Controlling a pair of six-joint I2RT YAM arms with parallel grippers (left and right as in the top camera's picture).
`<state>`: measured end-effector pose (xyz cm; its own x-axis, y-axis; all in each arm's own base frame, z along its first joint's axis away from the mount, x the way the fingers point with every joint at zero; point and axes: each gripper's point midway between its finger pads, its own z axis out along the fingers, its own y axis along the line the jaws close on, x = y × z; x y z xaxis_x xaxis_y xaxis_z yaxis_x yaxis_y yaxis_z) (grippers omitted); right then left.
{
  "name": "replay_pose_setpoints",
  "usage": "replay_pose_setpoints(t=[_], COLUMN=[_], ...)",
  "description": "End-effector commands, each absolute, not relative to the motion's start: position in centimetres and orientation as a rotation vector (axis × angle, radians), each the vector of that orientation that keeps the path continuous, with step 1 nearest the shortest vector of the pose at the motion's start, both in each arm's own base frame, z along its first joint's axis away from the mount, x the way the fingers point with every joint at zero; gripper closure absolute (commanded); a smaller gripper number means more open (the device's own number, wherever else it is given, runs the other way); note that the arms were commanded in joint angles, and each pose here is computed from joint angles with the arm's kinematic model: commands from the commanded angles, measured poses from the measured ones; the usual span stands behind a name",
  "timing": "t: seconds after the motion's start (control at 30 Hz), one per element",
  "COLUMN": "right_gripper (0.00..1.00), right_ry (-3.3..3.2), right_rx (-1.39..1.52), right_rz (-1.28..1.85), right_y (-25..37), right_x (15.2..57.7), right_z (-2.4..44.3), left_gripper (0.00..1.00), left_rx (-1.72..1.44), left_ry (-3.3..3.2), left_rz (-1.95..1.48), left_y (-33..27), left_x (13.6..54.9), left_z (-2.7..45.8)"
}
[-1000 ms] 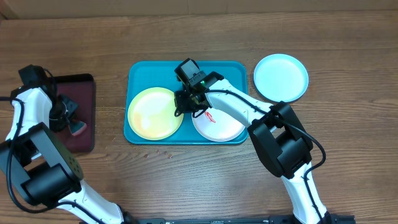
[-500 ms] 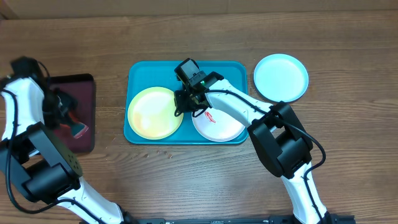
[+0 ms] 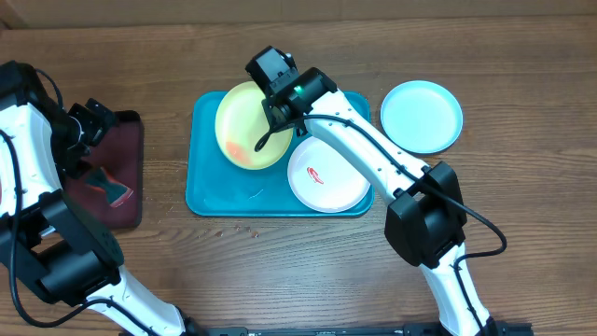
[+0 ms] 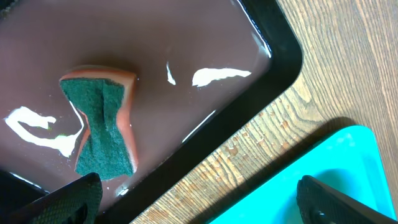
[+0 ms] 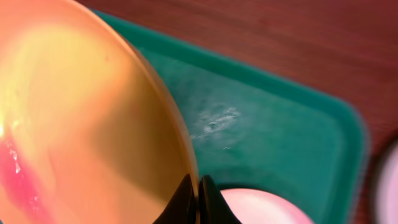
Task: Clean dirty plates on tray and stack at the side
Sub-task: 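Lift the yellow plate with the right gripper onto the pale blue plate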
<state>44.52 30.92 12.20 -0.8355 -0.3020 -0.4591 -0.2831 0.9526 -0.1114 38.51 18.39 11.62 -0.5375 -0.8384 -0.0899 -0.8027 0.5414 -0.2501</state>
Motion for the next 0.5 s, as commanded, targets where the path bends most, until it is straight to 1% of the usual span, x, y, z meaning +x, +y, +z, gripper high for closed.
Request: replay_pose_setpoints(t=[0.0,0.1,0.3,0.47], right_gripper=[0.96,0.96,0.96,0.96], right_ry=[2.403,2.289,2.172,1.966], right_rx=[-0.383,-0.366,-0.623,-0.661], right_rz=[-0.383,-0.572,-0.756,-0.974], right_y=[28.6,27.6,29.9,31.0], right_x=[46.2,46.0,43.9,42.9], right_z=[17.6,20.1,21.4,24.9], left_gripper=[0.00,0.00,0.00,0.00], left_rx=[-1.379,-1.379,-1.379,-1.379], left_ry=[2.558,2.558,2.558,2.558], left_rz=[-0.292,-0.292,-0.292,-0.292], left_y=[18.2,18.2,18.2,18.2], left_x=[39.0,39.0,39.0,39.0], left_z=[12.3,12.3,12.3,12.3])
